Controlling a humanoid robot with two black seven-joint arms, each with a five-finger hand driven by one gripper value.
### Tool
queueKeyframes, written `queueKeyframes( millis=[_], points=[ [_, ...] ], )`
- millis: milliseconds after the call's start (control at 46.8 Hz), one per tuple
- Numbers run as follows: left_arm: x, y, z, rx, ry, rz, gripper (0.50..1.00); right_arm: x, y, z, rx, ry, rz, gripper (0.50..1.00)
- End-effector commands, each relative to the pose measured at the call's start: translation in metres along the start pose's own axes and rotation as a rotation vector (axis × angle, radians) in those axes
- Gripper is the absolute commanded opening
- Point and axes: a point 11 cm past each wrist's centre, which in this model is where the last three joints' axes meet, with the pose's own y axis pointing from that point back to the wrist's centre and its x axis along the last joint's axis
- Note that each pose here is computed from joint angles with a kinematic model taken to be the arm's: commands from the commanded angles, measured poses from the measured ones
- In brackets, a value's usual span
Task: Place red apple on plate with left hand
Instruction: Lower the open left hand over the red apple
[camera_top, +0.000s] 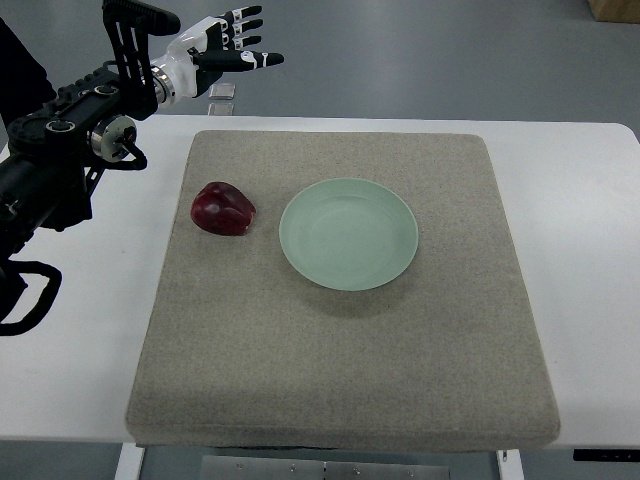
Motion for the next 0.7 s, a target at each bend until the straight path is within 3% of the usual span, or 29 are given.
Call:
queueKeyframes(
  millis=[0,278,449,683],
  points=[
    [-0.001,0.0,0.01,0.022,-0.107,-0.051,0.996,0.0,0.0,0.0,0.0,0.0,0.0,0.964],
    [-0.005,0.023,0.039,0.055,-0.346,-0.278,0.996,0.0,0.0,0.0,0.0,0.0,0.0,0.964],
    [-0.02,0.044,0.029,0.131,-0.571,-0.414,0.996,0.0,0.0,0.0,0.0,0.0,0.0,0.964],
    [-0.035,0.062,0.027,0.159,-0.788,-0.52,0.996,0.0,0.0,0.0,0.0,0.0,0.0,0.964]
  ],
)
